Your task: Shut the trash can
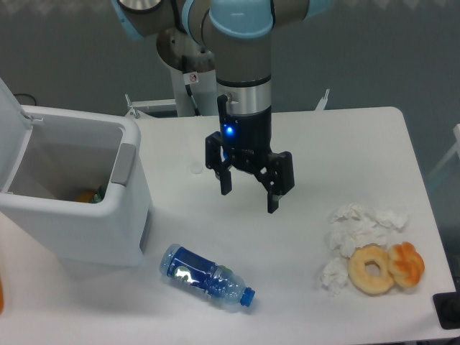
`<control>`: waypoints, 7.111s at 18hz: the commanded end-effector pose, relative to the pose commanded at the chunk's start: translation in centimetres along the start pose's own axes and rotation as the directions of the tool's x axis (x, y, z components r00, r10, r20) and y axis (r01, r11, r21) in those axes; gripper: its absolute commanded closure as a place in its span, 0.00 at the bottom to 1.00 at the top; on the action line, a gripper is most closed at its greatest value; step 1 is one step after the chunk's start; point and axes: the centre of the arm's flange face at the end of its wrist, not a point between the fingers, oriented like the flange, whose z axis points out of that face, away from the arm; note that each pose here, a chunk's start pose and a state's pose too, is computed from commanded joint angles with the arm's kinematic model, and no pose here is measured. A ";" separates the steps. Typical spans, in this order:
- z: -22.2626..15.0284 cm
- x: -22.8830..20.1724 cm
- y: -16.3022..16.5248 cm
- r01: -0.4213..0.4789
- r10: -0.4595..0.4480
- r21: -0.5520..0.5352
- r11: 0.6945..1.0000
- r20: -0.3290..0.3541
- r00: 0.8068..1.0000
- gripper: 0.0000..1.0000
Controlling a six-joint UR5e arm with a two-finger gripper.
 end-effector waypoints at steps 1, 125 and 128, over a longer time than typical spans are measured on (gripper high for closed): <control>0.0 0.1 -0.1 -0.001 0.001 0.001 1.000 -0.001 1.000 0.00; -15.0 22.3 -17.3 0.608 -0.321 0.192 0.770 -0.707 0.630 0.00; -14.7 21.4 -16.9 0.609 -0.328 0.199 0.767 -0.694 0.640 0.00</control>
